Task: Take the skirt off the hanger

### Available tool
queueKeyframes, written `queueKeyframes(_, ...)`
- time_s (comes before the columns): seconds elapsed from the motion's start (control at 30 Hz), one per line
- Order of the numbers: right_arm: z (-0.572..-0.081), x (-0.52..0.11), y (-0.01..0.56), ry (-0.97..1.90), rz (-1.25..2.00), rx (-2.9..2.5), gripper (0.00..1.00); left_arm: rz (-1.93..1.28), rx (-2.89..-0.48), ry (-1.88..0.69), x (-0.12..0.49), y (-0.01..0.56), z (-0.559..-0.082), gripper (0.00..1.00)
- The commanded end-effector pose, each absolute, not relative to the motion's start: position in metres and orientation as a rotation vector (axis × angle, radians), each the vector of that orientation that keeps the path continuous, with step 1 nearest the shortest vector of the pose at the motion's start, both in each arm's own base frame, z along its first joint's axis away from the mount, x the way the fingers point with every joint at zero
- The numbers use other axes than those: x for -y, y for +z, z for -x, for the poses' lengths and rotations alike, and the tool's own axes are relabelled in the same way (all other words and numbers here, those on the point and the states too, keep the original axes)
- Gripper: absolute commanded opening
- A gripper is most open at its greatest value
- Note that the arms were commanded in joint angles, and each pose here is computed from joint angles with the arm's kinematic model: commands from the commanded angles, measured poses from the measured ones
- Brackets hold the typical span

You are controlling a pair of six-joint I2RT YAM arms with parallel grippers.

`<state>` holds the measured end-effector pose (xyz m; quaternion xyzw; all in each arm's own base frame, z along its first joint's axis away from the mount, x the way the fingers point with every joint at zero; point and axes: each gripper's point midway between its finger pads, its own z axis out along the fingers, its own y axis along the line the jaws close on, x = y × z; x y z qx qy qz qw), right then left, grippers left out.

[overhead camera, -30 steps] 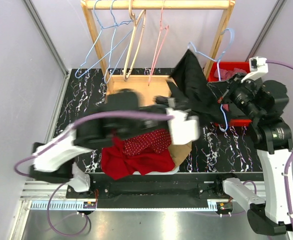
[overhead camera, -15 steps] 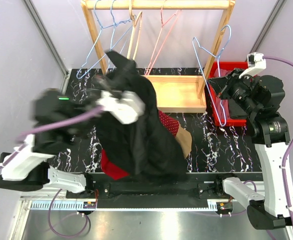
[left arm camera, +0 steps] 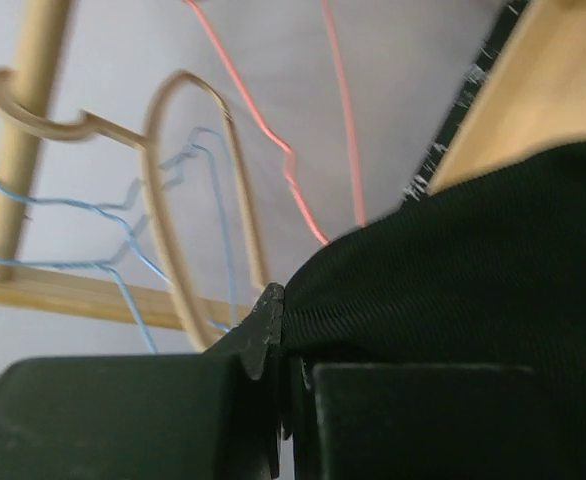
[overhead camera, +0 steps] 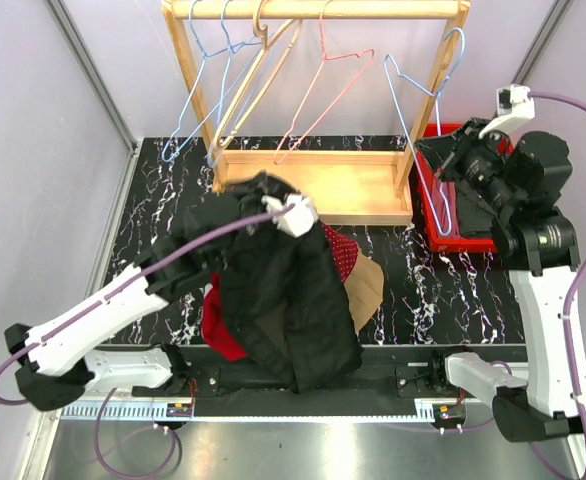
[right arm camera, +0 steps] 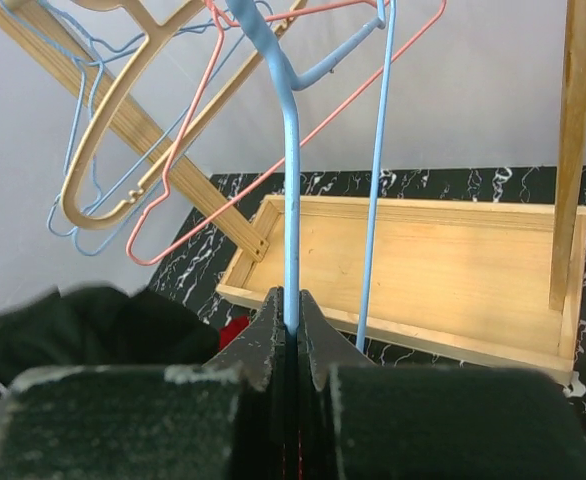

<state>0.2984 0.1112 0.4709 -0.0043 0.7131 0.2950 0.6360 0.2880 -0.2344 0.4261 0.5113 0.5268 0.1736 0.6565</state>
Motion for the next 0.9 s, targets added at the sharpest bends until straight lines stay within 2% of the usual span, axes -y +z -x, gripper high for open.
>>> queueKeyframes(0.0,-0.317,-0.112,0.484,0.656,0.026,-1.597,0.0,-1.33,-1.296,0.37,0.228,0.323,-0.271,0.0)
queueKeyframes(0.1,-0.338,-0.11,0.475,0.618,0.015,-1.638,0.0,-1.492,-1.31,0.368,0.223,0.258,-0.252,0.0)
queueKeyframes(0.23,-0.358,-0.11,0.476,0.594,0.009,-1.644,0.0,-1.643,-1.387,0.343,0.217,0.199,-0.236,0.0)
queueKeyframes(0.3,-0.373,-0.11,0.471,0.588,0.003,-1.657,0.0,-1.736,-1.446,0.364,0.211,0.163,-0.232,0.08)
queueKeyframes(0.4,-0.392,-0.111,0.473,0.575,-0.007,-1.657,0.0,-1.821,-1.546,0.377,0.201,0.122,-0.225,0.14)
queueKeyframes(0.47,-0.399,-0.112,0.481,0.575,-0.005,-1.642,0.0,-1.838,-1.592,0.339,0.202,0.108,-0.219,0.33)
queueKeyframes(0.5,-0.41,-0.114,0.474,0.574,-0.009,-1.661,0.0,-1.848,-1.606,0.331,0.201,0.101,-0.217,0.72)
queueKeyframes(0.6,-0.427,-0.115,0.479,0.568,-0.013,-1.653,0.0,-1.828,-1.63,0.321,0.198,0.096,-0.215,0.99)
queueKeyframes(0.73,-0.444,-0.116,0.492,0.565,-0.01,-1.629,0.0,-1.787,-1.657,0.301,0.194,0.107,-0.211,0.99)
queueKeyframes(0.87,-0.465,-0.117,0.49,0.538,-0.002,-1.655,0.0,-1.665,-1.661,0.289,0.197,0.154,-0.219,0.99)
